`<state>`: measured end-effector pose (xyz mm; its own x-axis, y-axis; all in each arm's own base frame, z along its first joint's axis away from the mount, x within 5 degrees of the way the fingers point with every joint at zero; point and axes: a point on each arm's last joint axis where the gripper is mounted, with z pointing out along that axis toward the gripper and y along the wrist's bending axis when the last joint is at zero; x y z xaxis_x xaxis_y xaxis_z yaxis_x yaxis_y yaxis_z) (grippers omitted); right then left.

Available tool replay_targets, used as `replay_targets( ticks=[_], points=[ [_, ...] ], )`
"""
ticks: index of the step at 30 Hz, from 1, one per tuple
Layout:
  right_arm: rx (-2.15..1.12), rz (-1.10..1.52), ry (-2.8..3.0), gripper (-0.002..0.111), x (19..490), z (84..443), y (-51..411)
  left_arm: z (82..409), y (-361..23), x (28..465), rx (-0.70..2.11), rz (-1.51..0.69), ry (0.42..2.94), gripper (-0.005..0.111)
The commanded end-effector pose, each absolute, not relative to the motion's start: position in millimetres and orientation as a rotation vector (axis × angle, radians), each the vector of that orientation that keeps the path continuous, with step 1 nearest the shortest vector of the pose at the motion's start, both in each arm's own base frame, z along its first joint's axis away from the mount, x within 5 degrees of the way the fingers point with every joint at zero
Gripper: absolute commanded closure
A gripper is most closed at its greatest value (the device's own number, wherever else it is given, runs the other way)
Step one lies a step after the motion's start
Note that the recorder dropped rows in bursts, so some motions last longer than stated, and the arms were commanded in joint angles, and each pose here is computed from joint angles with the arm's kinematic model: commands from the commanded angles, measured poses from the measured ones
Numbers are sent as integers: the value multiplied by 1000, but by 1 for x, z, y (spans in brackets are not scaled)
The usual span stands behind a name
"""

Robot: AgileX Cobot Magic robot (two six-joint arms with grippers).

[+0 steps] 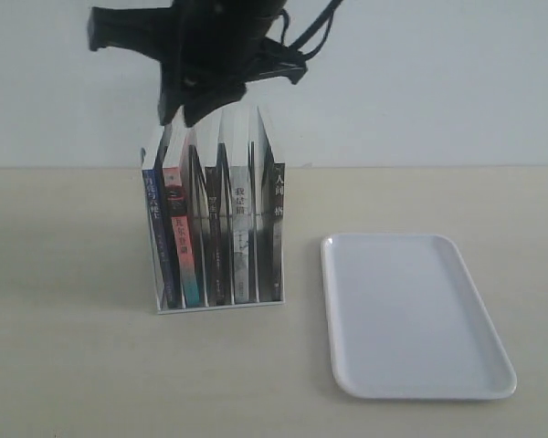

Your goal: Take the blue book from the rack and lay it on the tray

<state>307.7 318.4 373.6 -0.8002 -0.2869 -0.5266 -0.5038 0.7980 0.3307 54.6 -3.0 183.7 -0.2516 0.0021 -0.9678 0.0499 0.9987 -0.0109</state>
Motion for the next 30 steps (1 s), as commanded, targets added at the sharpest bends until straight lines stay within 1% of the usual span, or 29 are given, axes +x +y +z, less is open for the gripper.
replay_targets(
  ticks=[1, 4, 6, 8, 10, 13, 15, 19, 23, 26, 29, 30],
  points=[
    [-739, 588, 2410, 91, 284, 379, 343, 184, -3, 55, 41, -38, 1806, 103],
    [-770, 413, 2321, 91, 276, 378, 353, 184, -3, 55, 41, -38, 1806, 103],
    [-736, 225, 2273, 91, 276, 379, 351, 184, -3, 55, 41, -38, 1806, 103],
    [-661, 119, 2264, 91, 278, 379, 347, 184, -3, 55, 41, -38, 1806, 103],
    [-619, 154, 2267, 91, 279, 380, 348, 184, -3, 55, 41, -38, 1806, 103],
    [-580, 311, 2305, 91, 287, 377, 348, 184, -3, 55, 41, -38, 1806, 103],
    [-550, 362, 2328, 91, 298, 373, 345, 184, -3, 55, 41, -38, 1806, 103],
    [-448, 377, 2448, 91, 324, 357, 325, 184, -3, 55, 41, -38, 1806, 103],
    [-485, 343, 2439, 91, 330, 355, 320, 184, -3, 55, 41, -38, 1806, 103],
    [-495, 375, 2404, 80, 328, 357, 326, 184, -3, 55, 41, -38, 1806, 103],
    [-497, 372, 2402, 63, 330, 353, 328, 184, -3, 55, 41, -38, 1806, 103],
    [-494, 373, 2403, 62, 330, 353, 328, 184, -3, 55, 41, -38, 1806, 103]
  ],
)
